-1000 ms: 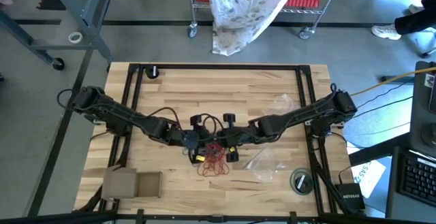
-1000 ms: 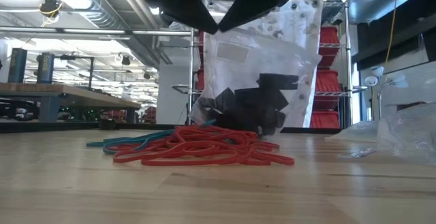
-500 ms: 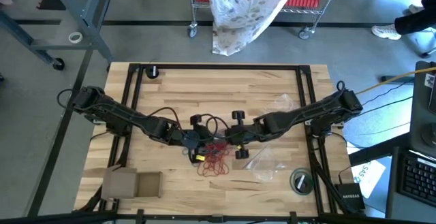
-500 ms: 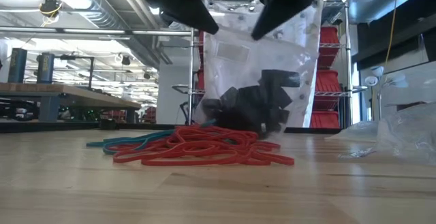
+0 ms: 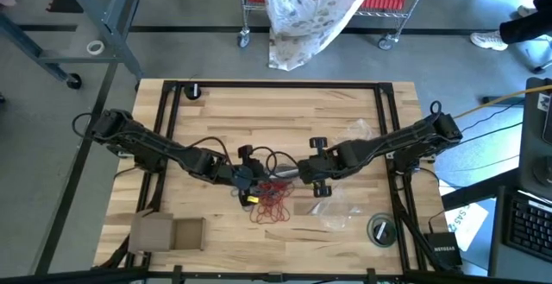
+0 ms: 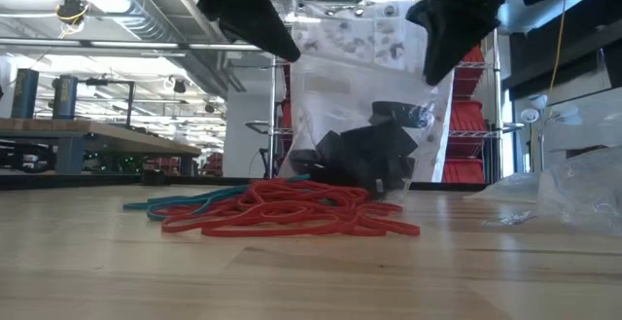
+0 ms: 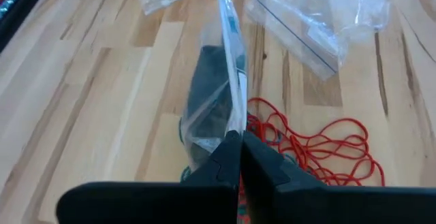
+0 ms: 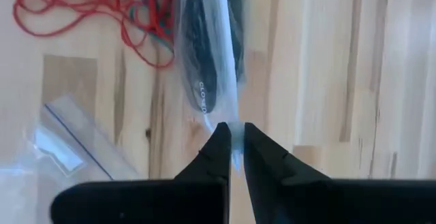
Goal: Sort rubber bands
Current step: Close the transparent zip lock bag
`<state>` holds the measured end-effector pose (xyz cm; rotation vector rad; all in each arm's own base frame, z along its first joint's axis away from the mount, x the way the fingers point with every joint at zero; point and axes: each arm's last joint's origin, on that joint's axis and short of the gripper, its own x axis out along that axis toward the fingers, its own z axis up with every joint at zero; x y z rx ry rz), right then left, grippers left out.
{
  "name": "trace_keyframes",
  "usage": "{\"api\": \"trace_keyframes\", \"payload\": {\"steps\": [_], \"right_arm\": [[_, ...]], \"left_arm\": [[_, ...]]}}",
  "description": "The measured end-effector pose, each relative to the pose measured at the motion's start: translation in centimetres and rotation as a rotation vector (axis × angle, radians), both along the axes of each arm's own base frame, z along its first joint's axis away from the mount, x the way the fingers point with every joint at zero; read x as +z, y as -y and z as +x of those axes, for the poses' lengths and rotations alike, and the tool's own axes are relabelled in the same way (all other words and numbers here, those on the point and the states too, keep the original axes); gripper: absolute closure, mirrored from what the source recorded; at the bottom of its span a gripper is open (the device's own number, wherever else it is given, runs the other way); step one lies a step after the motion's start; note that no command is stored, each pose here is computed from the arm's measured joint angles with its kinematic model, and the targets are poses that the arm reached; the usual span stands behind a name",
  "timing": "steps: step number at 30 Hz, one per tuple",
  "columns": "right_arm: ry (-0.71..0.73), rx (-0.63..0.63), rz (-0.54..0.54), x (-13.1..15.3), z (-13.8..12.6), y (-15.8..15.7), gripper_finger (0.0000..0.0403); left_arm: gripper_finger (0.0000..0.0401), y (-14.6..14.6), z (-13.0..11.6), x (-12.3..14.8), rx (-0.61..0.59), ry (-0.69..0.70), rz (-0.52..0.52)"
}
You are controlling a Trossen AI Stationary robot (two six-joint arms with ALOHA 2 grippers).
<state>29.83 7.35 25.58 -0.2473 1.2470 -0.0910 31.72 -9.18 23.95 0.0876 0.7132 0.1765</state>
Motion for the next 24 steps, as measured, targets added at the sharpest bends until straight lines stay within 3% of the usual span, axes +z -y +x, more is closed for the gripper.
{"api": "trace_keyframes", "payload": {"steps": [6, 10, 15, 18, 24], "right_arm": [[0.109, -0.060, -0.163, 0.4, 1.1, 1.8, 0.0375], [0.117, -0.159, -0.248, 0.6, 1.6, 5.2, 0.0349], [0.106, -0.236, -0.273, 1.0, 1.5, 8.3, 0.0294], [0.092, -0.240, -0.270, 1.0, 1.4, 8.9, 0.0259], [-0.045, -0.248, -0.185, 0.4, 0.0, 8.1, 0.0211]], "left_arm": [[0.0401, -2.2, 0.5, 0.2, 0.056, 0.003, 0.118], [0.0401, -4.7, 0.6, 0.4, 0.141, -0.044, 0.317], [0.0401, -7.5, 0.2, 1.7, 0.206, -0.107, 0.556], [0.0392, -8.7, 0.0, 1.9, 0.248, -0.127, 0.585], [0.0335, -9.2, -1.3, 1.9, 0.329, -0.160, 0.501]]}}
